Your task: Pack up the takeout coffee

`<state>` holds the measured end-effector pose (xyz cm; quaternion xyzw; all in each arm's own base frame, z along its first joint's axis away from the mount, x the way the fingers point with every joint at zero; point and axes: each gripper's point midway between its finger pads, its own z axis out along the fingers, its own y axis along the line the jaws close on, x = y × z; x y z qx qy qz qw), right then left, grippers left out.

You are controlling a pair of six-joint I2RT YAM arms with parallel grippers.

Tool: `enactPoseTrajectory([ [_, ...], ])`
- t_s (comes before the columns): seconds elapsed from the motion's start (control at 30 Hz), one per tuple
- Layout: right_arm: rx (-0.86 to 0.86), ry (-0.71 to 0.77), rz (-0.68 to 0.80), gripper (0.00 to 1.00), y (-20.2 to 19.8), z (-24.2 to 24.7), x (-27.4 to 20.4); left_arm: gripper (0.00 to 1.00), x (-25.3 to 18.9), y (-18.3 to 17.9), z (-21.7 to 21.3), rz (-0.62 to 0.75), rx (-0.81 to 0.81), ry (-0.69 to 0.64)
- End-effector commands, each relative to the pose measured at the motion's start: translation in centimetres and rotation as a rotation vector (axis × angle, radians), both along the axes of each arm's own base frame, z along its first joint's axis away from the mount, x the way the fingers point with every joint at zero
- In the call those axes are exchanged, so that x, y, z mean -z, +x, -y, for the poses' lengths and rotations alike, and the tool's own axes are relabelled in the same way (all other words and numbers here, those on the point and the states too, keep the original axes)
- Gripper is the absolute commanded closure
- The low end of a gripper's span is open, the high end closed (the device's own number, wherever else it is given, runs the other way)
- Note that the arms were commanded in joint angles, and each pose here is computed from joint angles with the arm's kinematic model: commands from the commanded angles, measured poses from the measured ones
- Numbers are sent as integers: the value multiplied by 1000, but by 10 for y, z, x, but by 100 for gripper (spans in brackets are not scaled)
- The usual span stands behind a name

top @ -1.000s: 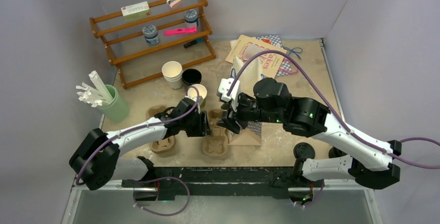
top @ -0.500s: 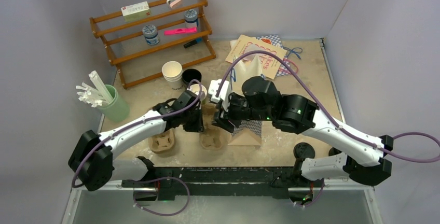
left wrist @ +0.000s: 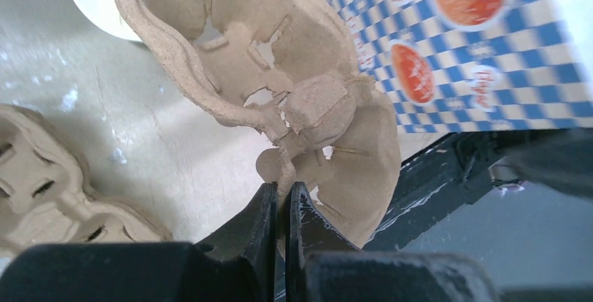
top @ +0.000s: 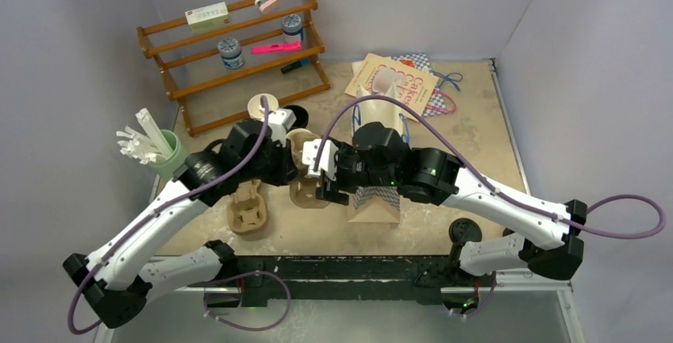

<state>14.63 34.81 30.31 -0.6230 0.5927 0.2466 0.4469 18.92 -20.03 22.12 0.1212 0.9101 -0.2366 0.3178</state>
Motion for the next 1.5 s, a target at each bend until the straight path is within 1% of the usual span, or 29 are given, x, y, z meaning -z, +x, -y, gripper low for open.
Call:
enactPoseTrajectory([
  [0.0,-23,74,131,25,8,-4,-27,100,-51,-7,-5,132,81,-43],
  [0.17,-59,19,154,23,11,-9,-24,100,-77,-21,4,179,215,-90],
  [0.27,-57,17,150,23,15,-10,-28,100,-85,-27,8,200,271,-106],
  [0.37,-55,26,127,24,20,-8,-29,100,-91,-30,13,211,314,-122],
  [0.6,-46,-5,92,27,21,-5,-16,100,-104,-31,19,238,363,-144],
  [0.7,-32,-1,87,32,23,-6,-16,100,-108,-32,20,248,380,-144],
  [0.87,-29,8,76,45,23,-7,-21,100,-119,-36,19,281,394,-163],
  [1.03,0,23,85,54,27,-7,-26,97,-121,-40,17,286,403,-172],
  [1.1,13,38,98,58,29,-6,-32,94,-123,-43,15,290,399,-181],
  [1.17,21,56,108,59,30,-5,-40,86,-125,-43,14,296,384,-193],
  [1.3,42,83,128,64,32,-2,-52,67,-135,-45,9,321,351,-222],
  [1.4,61,108,150,64,34,2,-63,51,-146,-44,3,353,307,-239],
  [1.47,76,118,173,65,36,7,-71,45,-154,-41,-2,373,260,-246],
])
